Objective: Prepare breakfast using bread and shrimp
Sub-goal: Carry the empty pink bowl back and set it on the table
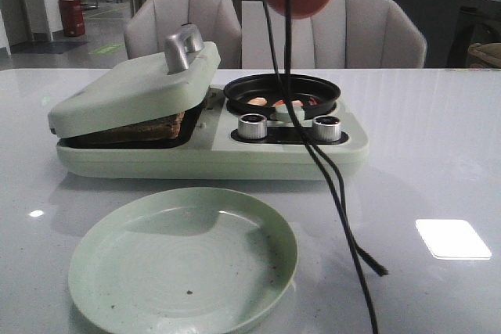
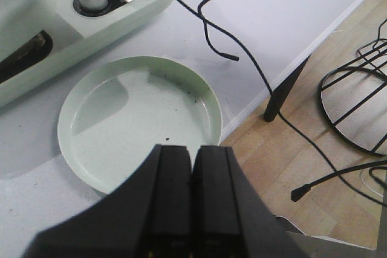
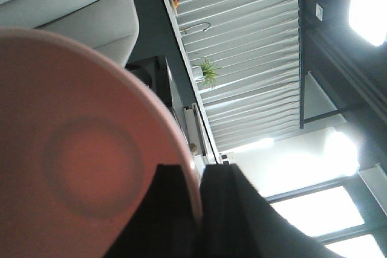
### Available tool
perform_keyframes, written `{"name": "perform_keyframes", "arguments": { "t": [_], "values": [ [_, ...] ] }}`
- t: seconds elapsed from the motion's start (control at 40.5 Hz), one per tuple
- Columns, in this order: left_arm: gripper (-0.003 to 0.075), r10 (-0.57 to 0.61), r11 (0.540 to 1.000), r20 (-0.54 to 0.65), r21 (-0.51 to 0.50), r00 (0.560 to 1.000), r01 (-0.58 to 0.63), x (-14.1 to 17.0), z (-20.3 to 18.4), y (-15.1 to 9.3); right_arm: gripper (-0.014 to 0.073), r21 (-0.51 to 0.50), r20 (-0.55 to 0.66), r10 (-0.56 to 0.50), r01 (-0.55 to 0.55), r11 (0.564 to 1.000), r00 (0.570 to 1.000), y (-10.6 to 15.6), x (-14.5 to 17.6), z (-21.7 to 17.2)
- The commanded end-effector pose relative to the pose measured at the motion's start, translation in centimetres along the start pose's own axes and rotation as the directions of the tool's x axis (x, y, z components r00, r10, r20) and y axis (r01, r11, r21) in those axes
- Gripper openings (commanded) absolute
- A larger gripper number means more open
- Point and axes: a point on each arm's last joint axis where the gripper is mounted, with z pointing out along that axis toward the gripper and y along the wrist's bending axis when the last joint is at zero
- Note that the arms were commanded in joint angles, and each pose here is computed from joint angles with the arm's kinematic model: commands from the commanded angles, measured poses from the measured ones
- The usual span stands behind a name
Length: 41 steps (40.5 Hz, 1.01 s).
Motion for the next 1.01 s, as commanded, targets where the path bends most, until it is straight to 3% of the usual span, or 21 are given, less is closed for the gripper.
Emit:
{"name": "perform_keyframes", "arguments": {
  "t": [0.0, 0.197, 0.37, 0.419, 0.716, 0.839, 0.987],
  "values": [
    [0.0101, -0.028, 1.000, 0.087, 0.003, 0.996, 0.028, -1.3, -0.6, -0.1, 0.0020, 0.135, 0.010, 0.080, -0.080, 0.988, 0.997, -5.2, -0.1, -0.2],
    [0.0101, -0.028, 1.000, 0.070, 0.008, 0.997, 0.027, -1.2, -0.6, -0.2, 0.0019, 0.099, -0.131, 0.286, -0.275, 0.956, 0.949, -8.1, 1.8, -0.6],
    [0.0101, -0.028, 1.000, 0.070, 0.008, 0.997, 0.027, -1.2, -0.6, -0.2, 0.0019, -0.095, -0.370, 0.452, -0.517, 0.851, 0.811, -11.0, 5.6, -0.3],
    [0.0101, -0.028, 1.000, 0.070, 0.008, 0.997, 0.027, -1.2, -0.6, -0.2, 0.0019, -0.142, -0.432, 0.468, -0.570, 0.809, 0.771, -11.4, 7.0, -0.2],
    [0.0101, -0.028, 1.000, 0.070, 0.008, 0.997, 0.027, -1.2, -0.6, -0.2, 0.0019, -0.271, -0.632, 0.428, -0.702, 0.659, 0.646, -11.5, 18.0, -0.6],
    [0.0101, -0.028, 1.000, 0.070, 0.008, 0.997, 0.027, -1.2, -0.6, -0.2, 0.0019, -0.296, -0.720, 0.415, -0.787, 0.541, 0.556, -10.3, 22.6, -1.1],
    [0.0101, -0.028, 1.000, 0.070, 0.008, 0.997, 0.027, -1.2, -0.6, -0.2, 0.0019, -0.245, -0.809, 0.419, -0.884, 0.397, 0.412, -8.7, 26.9, -0.8]
  ]
}}
